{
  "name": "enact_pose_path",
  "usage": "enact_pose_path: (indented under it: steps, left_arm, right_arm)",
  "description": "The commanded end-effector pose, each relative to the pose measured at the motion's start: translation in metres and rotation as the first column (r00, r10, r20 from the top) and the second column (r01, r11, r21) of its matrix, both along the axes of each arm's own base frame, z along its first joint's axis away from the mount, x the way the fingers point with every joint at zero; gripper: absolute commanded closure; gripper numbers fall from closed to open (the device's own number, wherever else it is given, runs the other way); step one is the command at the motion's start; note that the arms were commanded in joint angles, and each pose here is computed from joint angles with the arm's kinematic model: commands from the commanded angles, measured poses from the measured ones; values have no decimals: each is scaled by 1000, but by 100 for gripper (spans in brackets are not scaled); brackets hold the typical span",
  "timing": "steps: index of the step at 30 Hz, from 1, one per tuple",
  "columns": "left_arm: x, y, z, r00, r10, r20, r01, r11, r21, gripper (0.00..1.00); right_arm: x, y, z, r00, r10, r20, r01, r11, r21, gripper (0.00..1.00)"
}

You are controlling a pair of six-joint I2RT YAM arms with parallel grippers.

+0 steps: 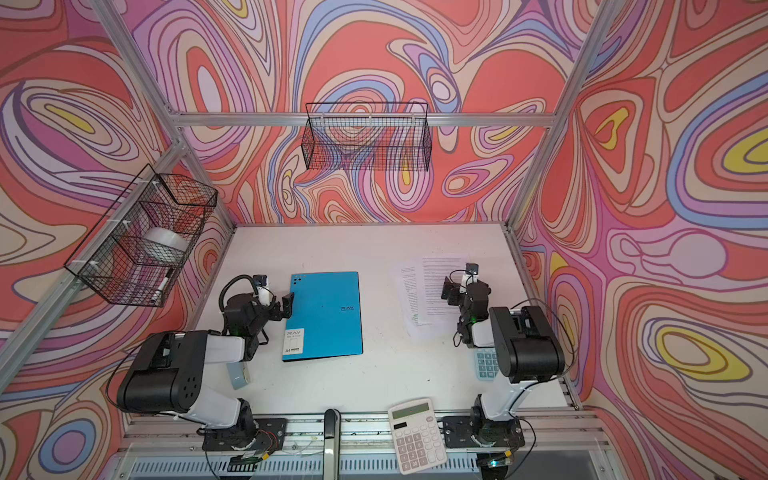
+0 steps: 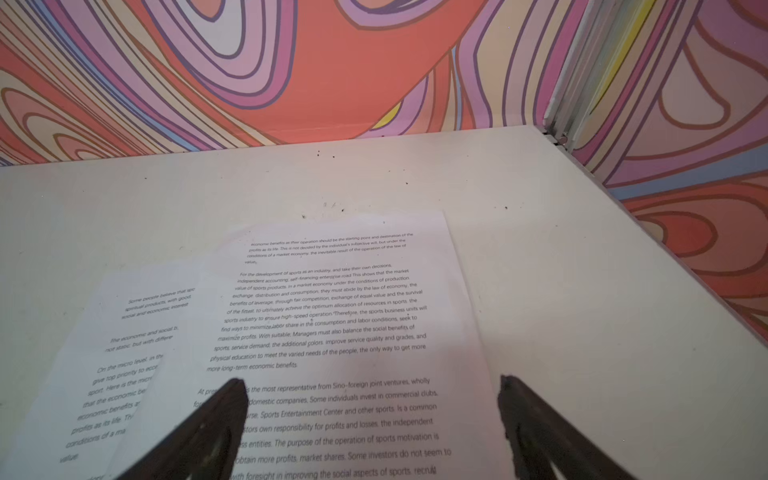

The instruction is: Put the files into the folder

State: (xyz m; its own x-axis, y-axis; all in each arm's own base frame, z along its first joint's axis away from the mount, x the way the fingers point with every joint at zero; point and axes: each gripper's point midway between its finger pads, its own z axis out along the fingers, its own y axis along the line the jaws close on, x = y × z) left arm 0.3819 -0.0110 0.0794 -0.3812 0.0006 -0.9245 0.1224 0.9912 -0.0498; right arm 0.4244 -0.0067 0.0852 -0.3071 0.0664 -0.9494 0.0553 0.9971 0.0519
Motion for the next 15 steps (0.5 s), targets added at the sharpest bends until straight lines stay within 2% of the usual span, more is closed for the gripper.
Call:
enact_pose_path:
  steps: [1,15]
  left_arm:
    - [7,-3,10,999,-10,40,11,1000,-16,0]
    - [7,-3,11,999,-10,41,11,1000,-16,0]
  right_arm:
    - [5,-3,4,1000,-7,19,7,1000,-8,2]
    - [5,-3,4,1000,-6,19,6,1000,-9,1]
